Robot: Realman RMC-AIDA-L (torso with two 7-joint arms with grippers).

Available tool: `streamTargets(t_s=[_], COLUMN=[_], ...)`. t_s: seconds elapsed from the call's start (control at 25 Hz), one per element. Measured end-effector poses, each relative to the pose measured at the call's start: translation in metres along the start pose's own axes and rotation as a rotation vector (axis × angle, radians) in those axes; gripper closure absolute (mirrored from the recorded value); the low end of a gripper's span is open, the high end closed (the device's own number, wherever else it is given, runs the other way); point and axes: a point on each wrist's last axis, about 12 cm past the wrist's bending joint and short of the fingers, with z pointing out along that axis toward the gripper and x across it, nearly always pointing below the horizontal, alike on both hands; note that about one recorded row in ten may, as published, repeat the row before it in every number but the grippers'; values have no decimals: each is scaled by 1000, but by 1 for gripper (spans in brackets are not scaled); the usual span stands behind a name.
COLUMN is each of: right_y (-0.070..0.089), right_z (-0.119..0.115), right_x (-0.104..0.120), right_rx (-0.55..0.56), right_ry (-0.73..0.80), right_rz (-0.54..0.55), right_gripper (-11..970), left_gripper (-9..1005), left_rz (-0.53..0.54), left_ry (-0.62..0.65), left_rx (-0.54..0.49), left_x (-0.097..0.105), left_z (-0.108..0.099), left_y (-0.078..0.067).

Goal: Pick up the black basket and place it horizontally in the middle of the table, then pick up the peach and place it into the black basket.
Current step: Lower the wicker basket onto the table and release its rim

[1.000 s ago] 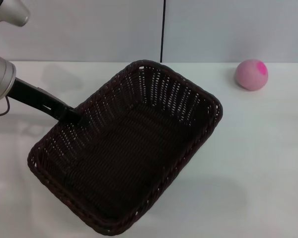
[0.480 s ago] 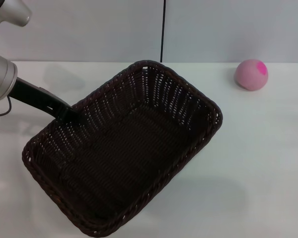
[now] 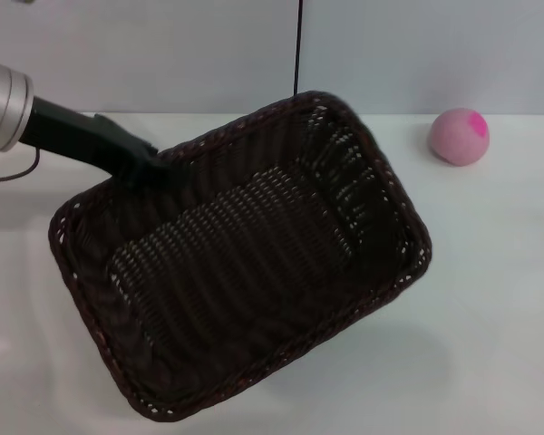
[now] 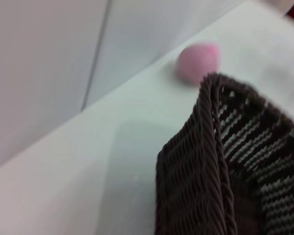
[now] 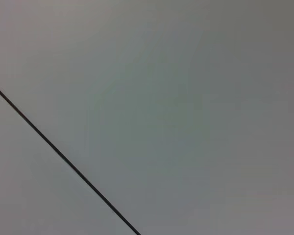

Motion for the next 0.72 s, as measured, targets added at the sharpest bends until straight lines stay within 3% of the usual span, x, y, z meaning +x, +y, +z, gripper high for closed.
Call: streamTargets(t_s=[0.36,0.52,0.72], right_y=[-1,-1,0], right_z=[0,1,2], right_x=[1,1,1], right_rx=[12,12,9], right_ry=[7,7,7], right_rz=[0,1,1], right_gripper=[393,393,392], left_gripper=[815,813,810], left_rz=[122,225,389], left_ry=[-103,-122,-110], left_rx=[114,163,215], left_x=[-16,-25,-45], left_z=[-8,-11,3], left_y=[-14,-21,-27])
